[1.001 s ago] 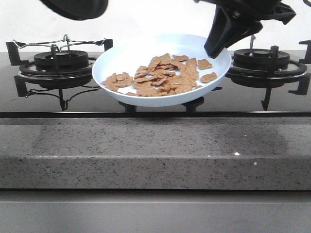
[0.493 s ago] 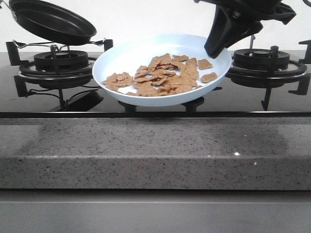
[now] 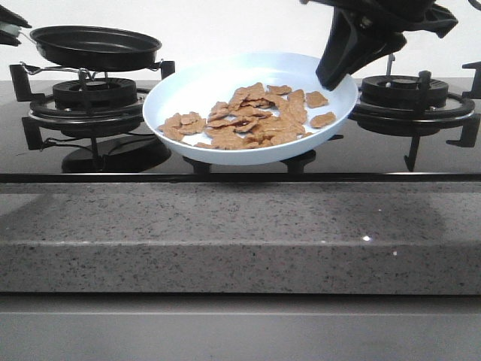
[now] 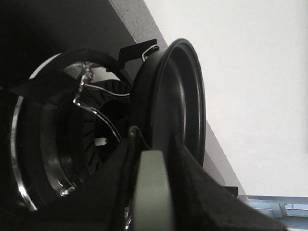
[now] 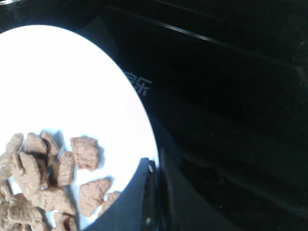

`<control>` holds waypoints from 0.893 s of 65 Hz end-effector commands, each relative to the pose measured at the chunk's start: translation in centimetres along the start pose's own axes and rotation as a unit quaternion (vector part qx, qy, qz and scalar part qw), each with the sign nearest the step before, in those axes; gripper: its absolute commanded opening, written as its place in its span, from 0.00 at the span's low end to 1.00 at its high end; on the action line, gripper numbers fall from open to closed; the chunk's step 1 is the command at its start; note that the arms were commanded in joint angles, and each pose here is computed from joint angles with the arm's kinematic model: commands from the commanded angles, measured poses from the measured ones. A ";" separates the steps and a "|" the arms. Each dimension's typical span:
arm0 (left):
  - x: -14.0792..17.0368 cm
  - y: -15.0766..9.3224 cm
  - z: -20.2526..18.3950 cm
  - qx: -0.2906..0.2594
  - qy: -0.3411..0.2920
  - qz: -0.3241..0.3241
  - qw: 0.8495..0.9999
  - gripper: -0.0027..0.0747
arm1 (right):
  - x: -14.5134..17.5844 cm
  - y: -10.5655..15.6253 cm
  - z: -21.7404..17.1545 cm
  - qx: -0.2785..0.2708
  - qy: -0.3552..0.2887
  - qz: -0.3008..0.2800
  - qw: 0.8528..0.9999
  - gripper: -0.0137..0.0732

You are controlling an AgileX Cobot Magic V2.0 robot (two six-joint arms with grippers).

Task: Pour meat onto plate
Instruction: 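Return the empty pan to its burner with the left gripper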

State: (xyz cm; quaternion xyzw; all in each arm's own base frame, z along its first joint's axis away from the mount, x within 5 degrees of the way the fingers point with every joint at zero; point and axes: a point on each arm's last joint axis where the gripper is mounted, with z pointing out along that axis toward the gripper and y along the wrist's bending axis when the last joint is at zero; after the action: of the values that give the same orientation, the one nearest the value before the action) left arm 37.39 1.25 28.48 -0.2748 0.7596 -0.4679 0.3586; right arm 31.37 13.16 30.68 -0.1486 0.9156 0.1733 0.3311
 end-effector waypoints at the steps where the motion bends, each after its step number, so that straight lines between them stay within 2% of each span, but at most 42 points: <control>1: -0.4 -2.3 -0.9 0.040 -0.010 0.007 0.999 0.02 | -1.6 0.4 -1.8 -0.003 -0.060 -0.001 0.998 0.08; 9: -0.7 -2.1 -1.0 0.034 -0.019 0.007 0.999 0.16 | -1.6 0.4 -1.8 -0.003 -0.060 -0.001 0.998 0.08; 19: -1.0 -1.8 -1.4 0.028 -0.017 0.016 0.999 0.52 | -1.6 0.4 -1.8 -0.003 -0.060 -0.001 0.998 0.08; 26: -1.2 -1.5 -1.9 0.029 -0.002 0.036 0.999 0.68 | -1.6 0.4 -1.8 -0.003 -0.060 -0.001 0.998 0.08; 35: -1.2 -1.9 -3.4 0.039 0.024 0.061 0.997 0.70 | -1.6 0.4 -1.8 -0.003 -0.060 -0.001 0.998 0.08; 43: -0.6 -3.3 -5.5 0.008 0.024 0.137 0.990 0.70 | -1.6 0.4 -1.8 -0.003 -0.060 -0.001 0.998 0.08; 52: 0.3 -5.6 -8.6 -0.049 0.001 0.238 0.970 0.70 | -1.6 0.4 -1.8 -0.003 -0.060 -0.001 0.998 0.08; 58: 1.2 -7.2 -10.9 -0.082 -0.022 0.284 0.955 0.70 | -1.6 0.4 -1.8 -0.003 -0.060 -0.001 0.998 0.08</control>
State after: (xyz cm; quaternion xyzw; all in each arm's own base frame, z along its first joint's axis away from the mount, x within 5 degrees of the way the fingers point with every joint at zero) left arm 30.89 3.26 34.18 -0.1038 0.8456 -0.3178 0.4161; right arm 31.39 13.16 30.69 -0.1484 0.9153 0.1733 0.3319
